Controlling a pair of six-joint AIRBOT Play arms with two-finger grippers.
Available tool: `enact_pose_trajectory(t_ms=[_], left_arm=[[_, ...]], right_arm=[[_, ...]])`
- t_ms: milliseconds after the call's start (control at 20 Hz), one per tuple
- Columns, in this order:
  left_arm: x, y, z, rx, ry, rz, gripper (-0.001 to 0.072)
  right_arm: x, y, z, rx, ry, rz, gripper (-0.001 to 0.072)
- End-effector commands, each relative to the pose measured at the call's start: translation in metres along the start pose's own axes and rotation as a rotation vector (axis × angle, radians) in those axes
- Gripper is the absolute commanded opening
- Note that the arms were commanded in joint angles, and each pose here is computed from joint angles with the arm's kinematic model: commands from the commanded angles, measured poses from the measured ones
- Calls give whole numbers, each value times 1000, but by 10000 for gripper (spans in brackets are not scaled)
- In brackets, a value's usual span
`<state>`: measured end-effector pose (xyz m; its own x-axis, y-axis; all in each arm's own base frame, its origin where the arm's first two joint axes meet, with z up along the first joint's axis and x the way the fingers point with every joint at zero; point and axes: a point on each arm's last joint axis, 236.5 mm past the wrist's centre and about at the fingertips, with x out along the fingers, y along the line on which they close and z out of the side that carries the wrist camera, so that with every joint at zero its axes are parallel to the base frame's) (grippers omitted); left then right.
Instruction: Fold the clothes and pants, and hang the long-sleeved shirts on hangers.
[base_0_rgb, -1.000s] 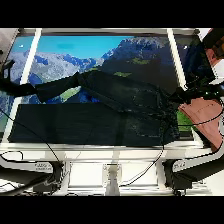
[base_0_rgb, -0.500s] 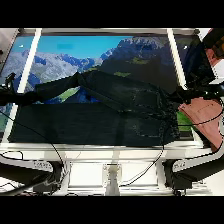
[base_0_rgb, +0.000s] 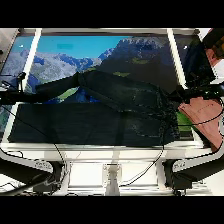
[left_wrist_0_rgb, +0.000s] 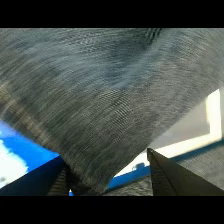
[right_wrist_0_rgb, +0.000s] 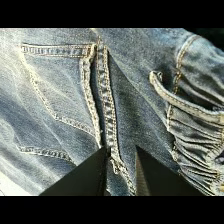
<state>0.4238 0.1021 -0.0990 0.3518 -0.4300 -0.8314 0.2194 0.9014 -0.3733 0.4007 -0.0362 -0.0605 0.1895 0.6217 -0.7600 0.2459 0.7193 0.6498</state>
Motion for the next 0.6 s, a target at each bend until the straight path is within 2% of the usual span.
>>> enact_pose_trajectory(t_ms=[0, 50, 100, 300, 550], left_arm=[[4, -13, 0, 87, 15, -37, 239], [4, -13, 1, 88, 13, -37, 91], [3, -14, 3, 85, 4, -40, 24], [-21, -27, 41, 41, -108, -45, 23], [-109, -55, 98, -135, -205, -52, 20]], right_arm=[[0, 5, 2, 4, -7, 19, 200], [0, 7, 2, 6, -10, 26, 201], [0, 8, 2, 7, -10, 31, 200], [0, 9, 3, 7, -11, 35, 201], [0, 9, 3, 6, -11, 35, 201]])
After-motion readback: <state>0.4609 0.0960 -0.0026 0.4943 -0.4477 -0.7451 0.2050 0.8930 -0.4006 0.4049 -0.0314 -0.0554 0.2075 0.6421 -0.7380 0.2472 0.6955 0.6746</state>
